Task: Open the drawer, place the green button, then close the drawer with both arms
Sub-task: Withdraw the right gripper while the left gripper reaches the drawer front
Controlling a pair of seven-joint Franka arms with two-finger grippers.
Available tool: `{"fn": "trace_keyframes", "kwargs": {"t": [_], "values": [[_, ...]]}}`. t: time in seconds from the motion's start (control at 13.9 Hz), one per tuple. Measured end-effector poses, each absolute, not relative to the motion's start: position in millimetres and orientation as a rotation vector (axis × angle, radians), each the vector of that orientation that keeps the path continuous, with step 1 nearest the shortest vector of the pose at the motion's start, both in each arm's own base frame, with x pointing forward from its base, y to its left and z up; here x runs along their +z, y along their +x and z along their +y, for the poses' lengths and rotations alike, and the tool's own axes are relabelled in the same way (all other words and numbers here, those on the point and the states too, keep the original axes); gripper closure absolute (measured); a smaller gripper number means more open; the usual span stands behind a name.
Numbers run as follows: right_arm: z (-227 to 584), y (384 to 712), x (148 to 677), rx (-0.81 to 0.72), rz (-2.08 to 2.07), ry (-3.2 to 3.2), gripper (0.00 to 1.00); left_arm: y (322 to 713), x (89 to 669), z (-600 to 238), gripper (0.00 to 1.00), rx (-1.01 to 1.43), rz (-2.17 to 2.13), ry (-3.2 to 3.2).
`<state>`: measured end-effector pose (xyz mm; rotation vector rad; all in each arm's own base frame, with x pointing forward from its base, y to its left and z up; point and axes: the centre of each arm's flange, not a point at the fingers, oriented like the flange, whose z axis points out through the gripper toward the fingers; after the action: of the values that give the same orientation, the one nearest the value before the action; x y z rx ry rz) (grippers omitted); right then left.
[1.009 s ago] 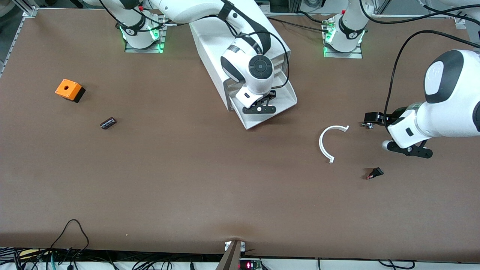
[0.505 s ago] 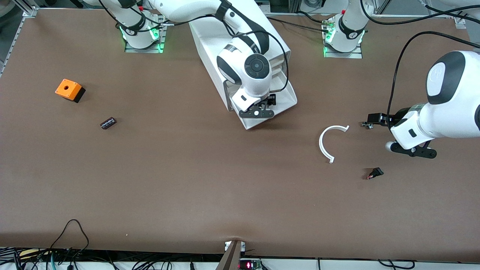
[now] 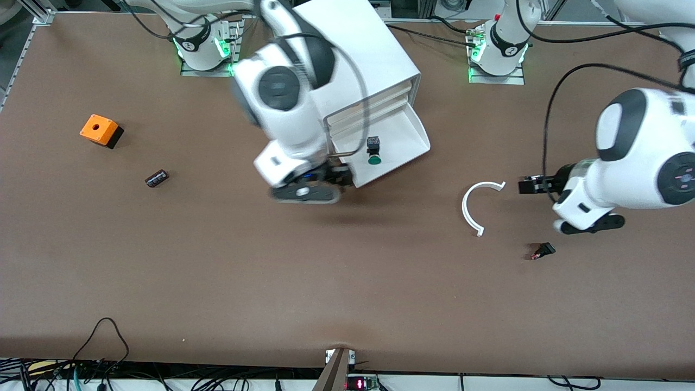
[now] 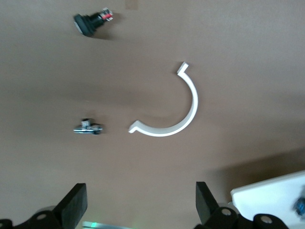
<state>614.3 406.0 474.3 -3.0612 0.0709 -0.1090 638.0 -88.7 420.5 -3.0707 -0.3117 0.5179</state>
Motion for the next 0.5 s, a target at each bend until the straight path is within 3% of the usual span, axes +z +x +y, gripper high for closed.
{"fn": "trace_keyframes", "kwargs": {"t": [0.29, 0.5], "values": [[282, 639, 534, 0.006, -0.104, -3.016, 0.0, 625, 367, -159, 0.0, 0.467, -0.425, -3.107], [176, 631, 569, 0.03, -0.236, -2.99, 0.0, 606, 332, -223, 0.0, 0.394, -0.586, -3.129]]}}
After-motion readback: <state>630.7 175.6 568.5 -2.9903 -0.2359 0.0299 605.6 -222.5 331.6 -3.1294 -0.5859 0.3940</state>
